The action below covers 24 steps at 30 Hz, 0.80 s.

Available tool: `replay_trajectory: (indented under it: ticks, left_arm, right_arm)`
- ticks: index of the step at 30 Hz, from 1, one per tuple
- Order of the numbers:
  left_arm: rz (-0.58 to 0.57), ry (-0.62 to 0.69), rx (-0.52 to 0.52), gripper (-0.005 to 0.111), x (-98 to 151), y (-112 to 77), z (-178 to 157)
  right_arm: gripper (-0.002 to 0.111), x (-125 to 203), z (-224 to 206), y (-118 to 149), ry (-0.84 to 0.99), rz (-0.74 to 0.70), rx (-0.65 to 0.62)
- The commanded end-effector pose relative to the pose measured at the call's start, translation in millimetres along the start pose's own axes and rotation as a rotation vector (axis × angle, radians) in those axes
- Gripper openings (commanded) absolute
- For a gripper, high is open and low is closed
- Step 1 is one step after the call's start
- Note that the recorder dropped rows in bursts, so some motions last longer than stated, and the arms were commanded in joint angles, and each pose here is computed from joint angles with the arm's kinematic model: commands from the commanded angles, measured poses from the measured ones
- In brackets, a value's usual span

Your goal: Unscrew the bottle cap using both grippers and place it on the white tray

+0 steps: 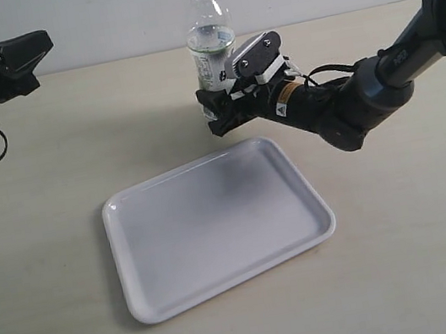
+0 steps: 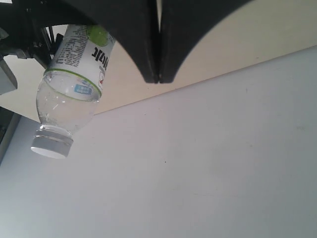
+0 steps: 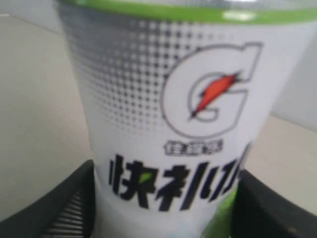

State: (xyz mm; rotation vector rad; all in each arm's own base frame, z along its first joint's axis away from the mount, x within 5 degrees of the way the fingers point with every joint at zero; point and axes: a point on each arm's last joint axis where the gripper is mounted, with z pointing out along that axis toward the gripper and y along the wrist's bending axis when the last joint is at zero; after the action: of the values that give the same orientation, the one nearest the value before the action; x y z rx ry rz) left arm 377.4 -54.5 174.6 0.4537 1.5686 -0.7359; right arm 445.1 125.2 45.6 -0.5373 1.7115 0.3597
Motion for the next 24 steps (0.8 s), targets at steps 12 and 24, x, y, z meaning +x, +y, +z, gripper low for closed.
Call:
replay_trajectory:
  ticks: [12, 24]
  left_arm:
    - [0.013, -0.01, 0.003, 0.0, -4.0, -1.9, 0.5]
    - [0.016, -0.006, 0.009, 0.0, -3.7, -2.4, 0.5]
  right_arm:
    - [0.0, -38.7, -4.9, -2.0, 0.064, -0.083, -0.023]
    - [0.0, -40.6, -16.7, 1.4, 0.002, -0.043, -0.059]
